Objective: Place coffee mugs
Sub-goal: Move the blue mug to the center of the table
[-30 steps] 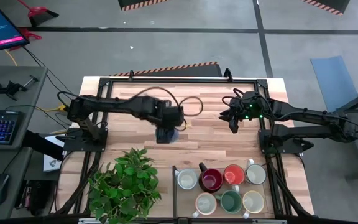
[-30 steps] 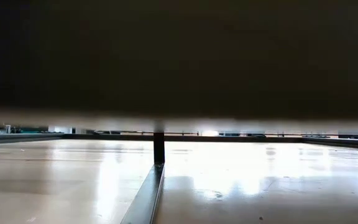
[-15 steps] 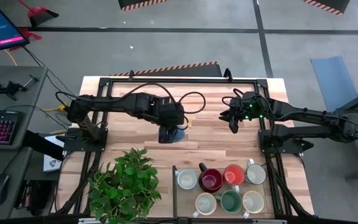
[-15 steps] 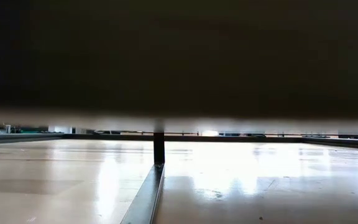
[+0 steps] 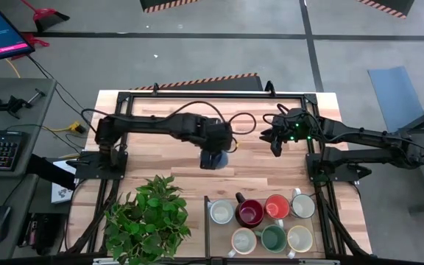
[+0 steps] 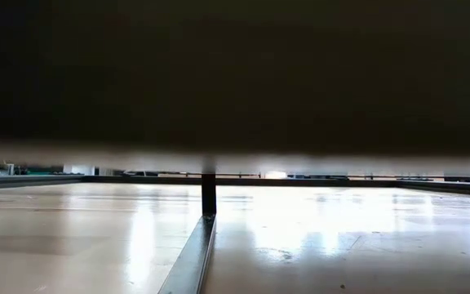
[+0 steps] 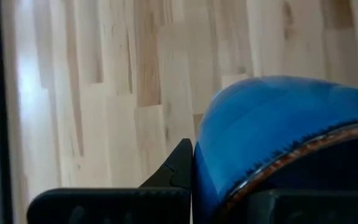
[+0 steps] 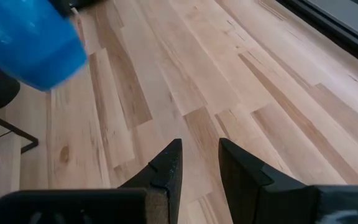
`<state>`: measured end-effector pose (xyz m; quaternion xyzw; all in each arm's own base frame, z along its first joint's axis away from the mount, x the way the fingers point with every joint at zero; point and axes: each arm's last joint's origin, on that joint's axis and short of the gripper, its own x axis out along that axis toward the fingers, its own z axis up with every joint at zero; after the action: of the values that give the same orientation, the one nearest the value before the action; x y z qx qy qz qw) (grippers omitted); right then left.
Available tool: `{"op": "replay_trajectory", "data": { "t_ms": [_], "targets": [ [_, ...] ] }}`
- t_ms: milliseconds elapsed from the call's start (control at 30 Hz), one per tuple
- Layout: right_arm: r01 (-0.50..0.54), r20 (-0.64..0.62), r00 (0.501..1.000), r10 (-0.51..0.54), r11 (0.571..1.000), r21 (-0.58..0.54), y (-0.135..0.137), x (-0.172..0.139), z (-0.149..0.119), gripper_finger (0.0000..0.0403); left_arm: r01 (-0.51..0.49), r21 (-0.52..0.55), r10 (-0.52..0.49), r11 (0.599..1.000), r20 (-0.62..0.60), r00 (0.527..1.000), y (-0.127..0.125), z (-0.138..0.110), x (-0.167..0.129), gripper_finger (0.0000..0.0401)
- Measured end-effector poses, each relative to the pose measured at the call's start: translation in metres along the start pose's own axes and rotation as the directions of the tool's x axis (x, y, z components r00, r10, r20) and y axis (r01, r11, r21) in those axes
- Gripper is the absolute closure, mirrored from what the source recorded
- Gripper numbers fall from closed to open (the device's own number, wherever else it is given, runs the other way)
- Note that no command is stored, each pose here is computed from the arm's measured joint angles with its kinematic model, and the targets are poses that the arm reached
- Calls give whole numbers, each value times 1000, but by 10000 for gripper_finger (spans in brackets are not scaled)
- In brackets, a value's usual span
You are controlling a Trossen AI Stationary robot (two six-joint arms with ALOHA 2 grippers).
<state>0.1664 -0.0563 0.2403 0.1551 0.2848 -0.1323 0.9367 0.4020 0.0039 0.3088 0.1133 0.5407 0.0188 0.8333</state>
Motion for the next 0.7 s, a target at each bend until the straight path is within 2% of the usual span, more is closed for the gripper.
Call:
{"op": "replay_trajectory", "data": {
  "t_ms": [300,700],
  "targets": [
    [-2,9,1000,2,1000,-5,0,0,1,318,91,40,-86,995,-108,990,1,0,55,396],
    [-5,35,999,6,1000,-9,1,0,3,318,133,70,-123,989,-132,984,-13,4,92,396]
  ]
}}
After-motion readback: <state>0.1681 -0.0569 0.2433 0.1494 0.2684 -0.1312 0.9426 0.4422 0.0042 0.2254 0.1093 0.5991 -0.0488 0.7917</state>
